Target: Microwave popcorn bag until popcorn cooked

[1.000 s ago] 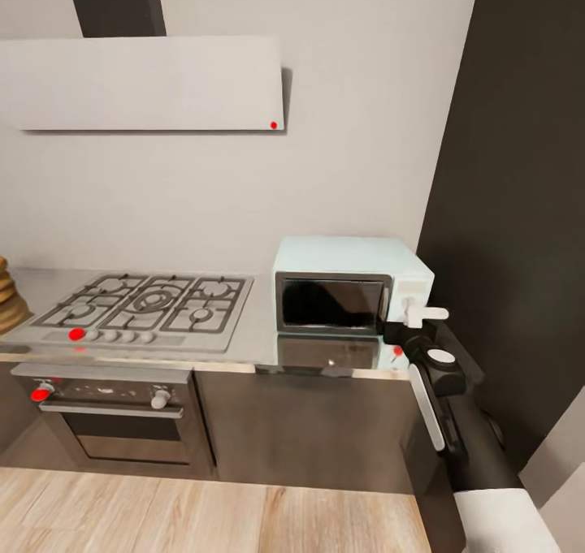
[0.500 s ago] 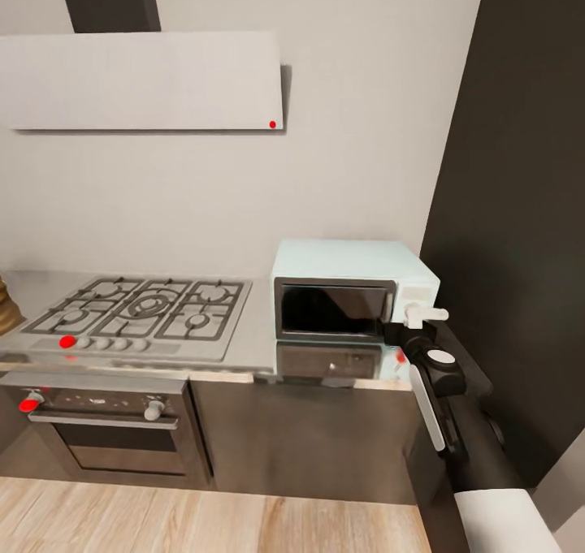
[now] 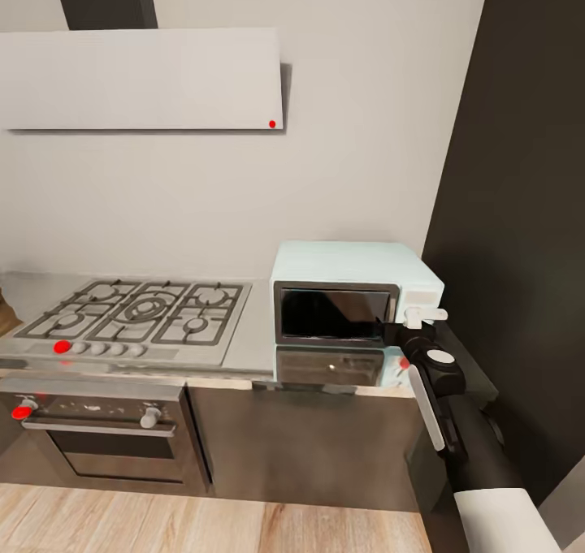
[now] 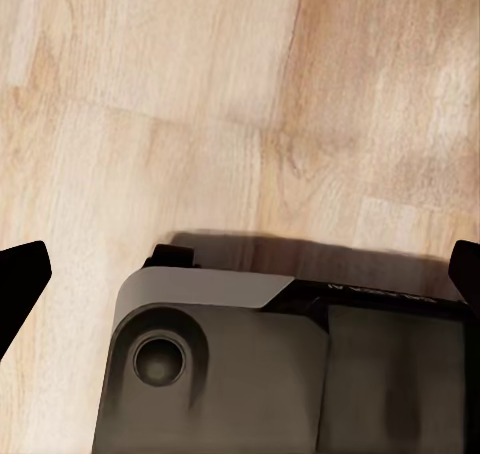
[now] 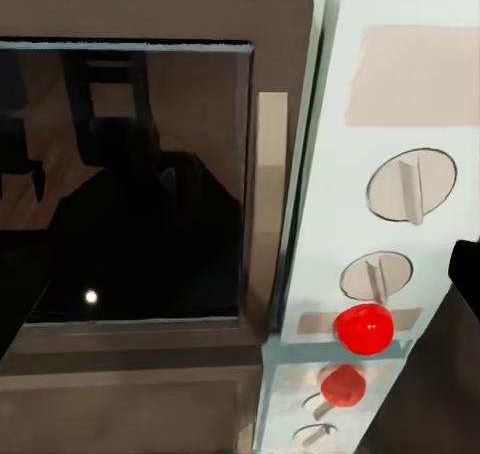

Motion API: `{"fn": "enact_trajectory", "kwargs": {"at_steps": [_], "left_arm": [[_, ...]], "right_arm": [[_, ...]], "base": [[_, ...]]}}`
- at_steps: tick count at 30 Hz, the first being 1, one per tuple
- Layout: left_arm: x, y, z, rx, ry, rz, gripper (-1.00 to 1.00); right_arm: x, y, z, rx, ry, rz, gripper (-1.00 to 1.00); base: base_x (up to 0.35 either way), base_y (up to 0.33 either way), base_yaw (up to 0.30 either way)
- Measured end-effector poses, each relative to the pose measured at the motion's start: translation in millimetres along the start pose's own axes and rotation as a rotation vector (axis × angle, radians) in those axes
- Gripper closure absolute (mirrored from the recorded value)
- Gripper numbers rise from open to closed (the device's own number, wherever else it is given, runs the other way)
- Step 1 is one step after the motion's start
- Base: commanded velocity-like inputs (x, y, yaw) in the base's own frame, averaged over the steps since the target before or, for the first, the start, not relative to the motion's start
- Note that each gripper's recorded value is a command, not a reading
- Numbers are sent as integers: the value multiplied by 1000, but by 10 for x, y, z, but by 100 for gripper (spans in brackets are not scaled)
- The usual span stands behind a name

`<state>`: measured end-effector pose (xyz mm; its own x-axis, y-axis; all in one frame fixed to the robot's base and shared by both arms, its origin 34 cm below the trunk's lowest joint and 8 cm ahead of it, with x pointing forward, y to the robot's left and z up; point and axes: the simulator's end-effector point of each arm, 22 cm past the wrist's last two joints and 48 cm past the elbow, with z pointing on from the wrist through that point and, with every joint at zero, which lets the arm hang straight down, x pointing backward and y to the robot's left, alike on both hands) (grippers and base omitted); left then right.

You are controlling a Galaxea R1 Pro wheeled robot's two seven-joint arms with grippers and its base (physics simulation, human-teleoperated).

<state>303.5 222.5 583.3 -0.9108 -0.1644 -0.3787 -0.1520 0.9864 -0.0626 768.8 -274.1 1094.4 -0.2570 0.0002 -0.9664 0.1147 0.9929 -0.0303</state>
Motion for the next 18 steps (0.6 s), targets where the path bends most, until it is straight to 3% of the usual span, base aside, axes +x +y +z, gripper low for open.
{"fn": "enact_trajectory", "kwargs": {"at_steps": [4,10,18], "left_arm": [[-1,1,0,0,0,-1,-100],[-1,1,-1,0,-1,0,-100],[2,1,-1,0,0,0,-100]], "right_arm": [[64,-3,20,2,14,-2,-100],[73,-3,20,2,16,-3,-100],[73,1,22,1,16,-3,-100]], "base": [[30,-12,0],[199,-95,0],[34,-32,0]]}}
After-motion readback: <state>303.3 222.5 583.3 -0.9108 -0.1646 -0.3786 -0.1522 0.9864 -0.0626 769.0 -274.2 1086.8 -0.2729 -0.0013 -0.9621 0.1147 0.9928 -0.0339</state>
